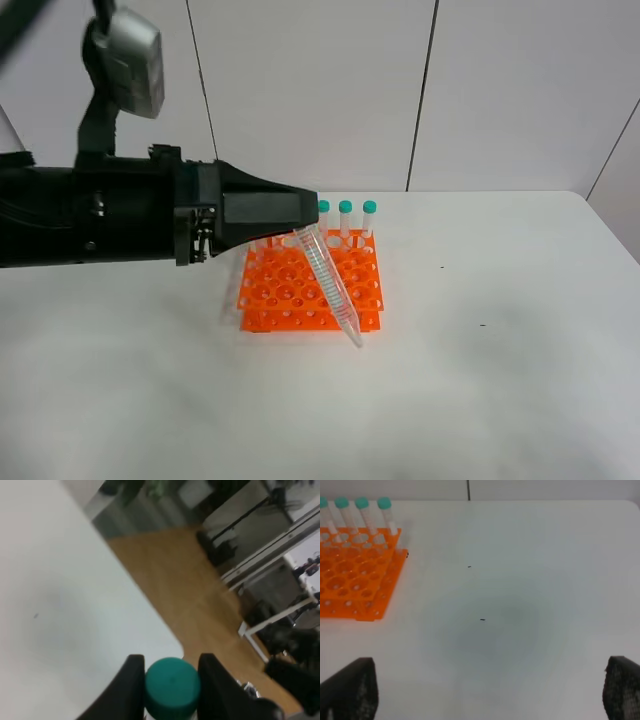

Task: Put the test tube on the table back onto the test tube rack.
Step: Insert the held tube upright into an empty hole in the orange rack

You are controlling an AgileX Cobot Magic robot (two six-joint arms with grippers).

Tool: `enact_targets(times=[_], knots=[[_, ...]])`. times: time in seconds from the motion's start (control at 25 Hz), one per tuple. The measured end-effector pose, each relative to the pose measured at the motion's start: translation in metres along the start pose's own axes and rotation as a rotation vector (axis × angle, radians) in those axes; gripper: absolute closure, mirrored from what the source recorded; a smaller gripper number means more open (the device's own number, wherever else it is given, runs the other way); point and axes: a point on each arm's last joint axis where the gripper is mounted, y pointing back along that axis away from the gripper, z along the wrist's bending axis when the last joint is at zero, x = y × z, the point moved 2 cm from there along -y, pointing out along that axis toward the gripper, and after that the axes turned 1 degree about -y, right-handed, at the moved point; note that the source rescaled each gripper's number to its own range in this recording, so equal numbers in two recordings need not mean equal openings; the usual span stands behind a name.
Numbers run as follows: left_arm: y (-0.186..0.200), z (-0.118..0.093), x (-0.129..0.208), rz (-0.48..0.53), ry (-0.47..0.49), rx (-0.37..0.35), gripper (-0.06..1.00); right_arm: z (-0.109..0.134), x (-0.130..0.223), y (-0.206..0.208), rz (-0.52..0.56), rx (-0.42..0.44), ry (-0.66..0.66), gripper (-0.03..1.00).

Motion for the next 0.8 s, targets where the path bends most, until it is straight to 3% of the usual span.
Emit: enact_targets(times=[0.2,0.36,0.52,0.68,0.8], knots=[[0.019,-0.021,-0.007,-0.057,-0.076,0.023,0.94,0.000,0.000,0.000,0.000,0.000,0.000,-0.01],[0.027,-0.021,-0.008,-0.065,-0.166,-0.054,0.94,0.000,0.000,0.000,0.000,0.000,0.000,-0.01],[0.031,-0.009,-0.011,-0.073,-0.219,-0.185,0.94,0.000,0.000,0.000,0.000,0.000,0.000,-0.01],[0.037,0.006,-0.018,-0.036,-0.369,-0.381,0.94,0.000,0.000,0.000,0.000,-0.001,-0.001,-0.01],[0.041,0.007,-0.033,-0.067,-0.450,-0.493,0.94,0.000,0.000,0.000,0.000,-0.001,-0.001,-0.01]])
